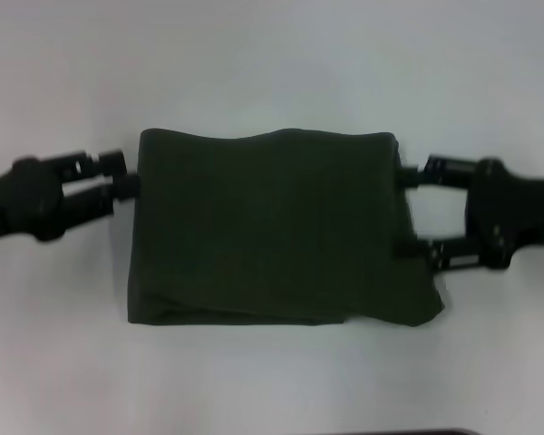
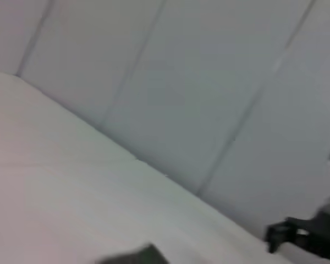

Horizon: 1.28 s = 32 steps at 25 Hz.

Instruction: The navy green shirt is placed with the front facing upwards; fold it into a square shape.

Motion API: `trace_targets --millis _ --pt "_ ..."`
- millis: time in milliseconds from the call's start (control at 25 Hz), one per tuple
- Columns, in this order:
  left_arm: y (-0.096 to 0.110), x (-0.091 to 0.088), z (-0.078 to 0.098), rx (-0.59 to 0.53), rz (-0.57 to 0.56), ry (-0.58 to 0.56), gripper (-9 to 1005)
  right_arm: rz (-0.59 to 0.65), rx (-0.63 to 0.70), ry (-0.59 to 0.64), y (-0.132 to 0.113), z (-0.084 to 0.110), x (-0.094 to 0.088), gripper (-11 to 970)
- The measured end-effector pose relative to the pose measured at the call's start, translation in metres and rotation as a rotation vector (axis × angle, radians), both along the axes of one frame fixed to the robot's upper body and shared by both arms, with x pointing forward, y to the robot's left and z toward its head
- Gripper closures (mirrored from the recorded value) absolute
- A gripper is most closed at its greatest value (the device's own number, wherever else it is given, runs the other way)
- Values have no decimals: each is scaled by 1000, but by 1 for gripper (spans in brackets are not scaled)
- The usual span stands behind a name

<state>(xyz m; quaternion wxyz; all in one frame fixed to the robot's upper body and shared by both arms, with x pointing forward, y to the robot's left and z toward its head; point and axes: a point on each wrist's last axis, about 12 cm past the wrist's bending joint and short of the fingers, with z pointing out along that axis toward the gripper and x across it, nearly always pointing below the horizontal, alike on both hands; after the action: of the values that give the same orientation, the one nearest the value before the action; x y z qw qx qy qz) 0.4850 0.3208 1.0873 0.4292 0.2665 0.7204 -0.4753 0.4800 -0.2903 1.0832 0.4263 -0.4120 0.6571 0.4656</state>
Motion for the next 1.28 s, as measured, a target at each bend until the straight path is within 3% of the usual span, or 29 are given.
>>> trace_targets --millis 120,360,720,840,1080,1160,1280 --pt "-2 -15 -7 -31 -56 16 507 43 37 -23 6 -8 -10 35" --pt "-17 -43 -27 -31 -117 -129 506 105 89 -126 17 -27 -34 35" --pt "-33 -57 -45 10 -150 -304 507 67 76 -119 20 -38 -38 35" --pt "-31 -56 -45 -3 -122 -257 506 59 81 -119 20 -39 -39 35" --pt "-23 -43 -38 -97 -54 61 453 58 88 -122 19 -37 -37 35" --pt "-24 -45 -39 -98 -52 74 427 58 89 -124 20 -37 -36 35" --pt "-27 -54 -45 -57 -75 -12 387 57 86 -124 19 -37 -36 35"
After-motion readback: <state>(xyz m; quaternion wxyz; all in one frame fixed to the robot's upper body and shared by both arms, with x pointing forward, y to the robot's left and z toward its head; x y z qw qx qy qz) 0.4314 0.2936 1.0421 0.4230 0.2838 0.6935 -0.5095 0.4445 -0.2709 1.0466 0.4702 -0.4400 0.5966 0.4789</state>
